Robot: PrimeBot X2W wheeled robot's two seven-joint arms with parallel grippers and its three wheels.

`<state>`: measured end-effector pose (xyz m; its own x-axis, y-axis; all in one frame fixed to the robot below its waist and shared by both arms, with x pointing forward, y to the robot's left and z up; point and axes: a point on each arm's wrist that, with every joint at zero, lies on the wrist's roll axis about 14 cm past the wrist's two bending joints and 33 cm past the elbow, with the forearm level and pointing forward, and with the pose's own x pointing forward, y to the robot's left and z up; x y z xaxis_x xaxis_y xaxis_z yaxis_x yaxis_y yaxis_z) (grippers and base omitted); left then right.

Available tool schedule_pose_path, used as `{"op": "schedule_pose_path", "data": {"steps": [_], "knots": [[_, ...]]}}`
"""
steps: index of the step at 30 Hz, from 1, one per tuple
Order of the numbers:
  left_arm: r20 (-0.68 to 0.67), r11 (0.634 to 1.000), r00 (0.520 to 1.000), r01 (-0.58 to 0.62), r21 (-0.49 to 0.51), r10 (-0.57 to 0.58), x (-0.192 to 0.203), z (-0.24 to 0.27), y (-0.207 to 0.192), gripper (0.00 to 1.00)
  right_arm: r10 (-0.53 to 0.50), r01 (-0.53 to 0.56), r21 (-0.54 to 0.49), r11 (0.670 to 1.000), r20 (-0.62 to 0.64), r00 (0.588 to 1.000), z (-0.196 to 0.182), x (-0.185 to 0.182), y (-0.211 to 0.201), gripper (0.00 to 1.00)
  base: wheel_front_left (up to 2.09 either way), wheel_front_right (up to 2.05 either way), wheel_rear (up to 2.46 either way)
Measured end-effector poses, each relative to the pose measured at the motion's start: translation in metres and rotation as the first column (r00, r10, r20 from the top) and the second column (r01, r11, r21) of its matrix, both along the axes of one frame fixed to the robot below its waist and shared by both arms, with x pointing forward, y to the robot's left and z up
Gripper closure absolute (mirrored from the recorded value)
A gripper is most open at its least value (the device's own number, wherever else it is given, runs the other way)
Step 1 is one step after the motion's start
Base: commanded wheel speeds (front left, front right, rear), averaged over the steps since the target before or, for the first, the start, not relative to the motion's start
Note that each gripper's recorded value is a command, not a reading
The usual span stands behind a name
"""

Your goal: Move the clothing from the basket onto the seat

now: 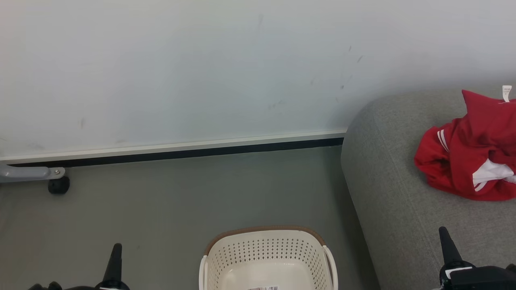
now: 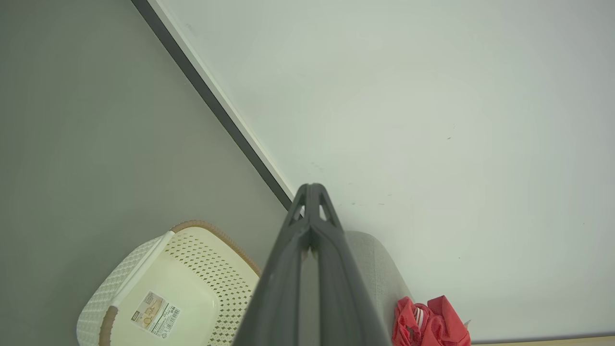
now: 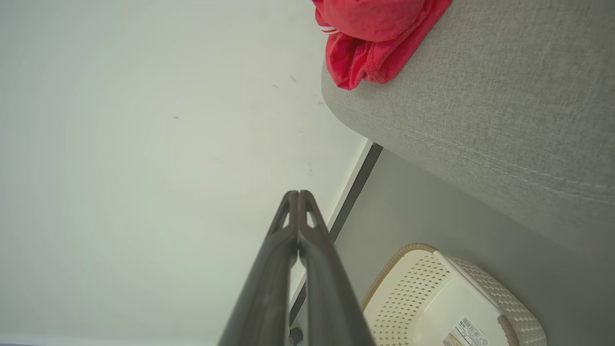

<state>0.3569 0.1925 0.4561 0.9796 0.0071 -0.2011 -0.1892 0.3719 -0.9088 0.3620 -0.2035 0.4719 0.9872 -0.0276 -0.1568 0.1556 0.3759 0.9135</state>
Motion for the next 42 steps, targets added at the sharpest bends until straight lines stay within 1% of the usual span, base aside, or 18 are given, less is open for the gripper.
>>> {"op": "schedule_pose_path", "data": {"steps": [8,14,17,24,28,31,42], "knots": [[0.021,0.995,1.0,-0.005,-0.096,0.007,0.006,0.005,-0.001,1.0,-0.011,0.01,0.101,0.995,0.005,1.0,-0.001,0.003,0.0,1.0,0.0,0.0,0.0],[0.031,0.985,0.999,-0.01,-0.173,0.015,0.009,0.007,-0.001,1.0,-0.021,0.016,0.175,0.984,0.026,0.999,0.003,0.008,-0.001,1.0,0.0,0.0,0.0],[0.057,0.975,0.998,-0.008,-0.22,0.021,0.013,0.013,-0.001,1.0,-0.027,0.019,0.232,0.973,0.03,0.999,0.003,0.01,0.0,1.0,0.0,0.0,0.0],[0.079,0.953,0.996,-0.011,-0.304,0.037,0.018,0.018,-0.001,1.0,-0.042,0.024,0.315,0.949,0.05,0.998,0.006,0.014,-0.002,1.0,0.0,0.0,0.0],[0.087,0.936,0.995,-0.011,-0.351,0.045,0.02,0.02,-0.001,1.0,-0.054,0.028,0.367,0.93,0.059,0.997,0.007,0.016,-0.002,1.0,0.0,0.0,0.0],[0.1,0.928,0.994,-0.008,-0.372,0.048,0.022,0.023,-0.001,1.0,-0.054,0.024,0.378,0.925,0.067,0.996,0.009,0.018,-0.002,1.0,0.0,0.0,0.0],[0.098,0.927,0.994,-0.009,-0.374,0.049,0.022,0.022,-0.001,1.0,-0.054,0.024,0.379,0.925,0.069,0.996,0.01,0.019,-0.002,1.0,0.0,0.0,0.0]]}}
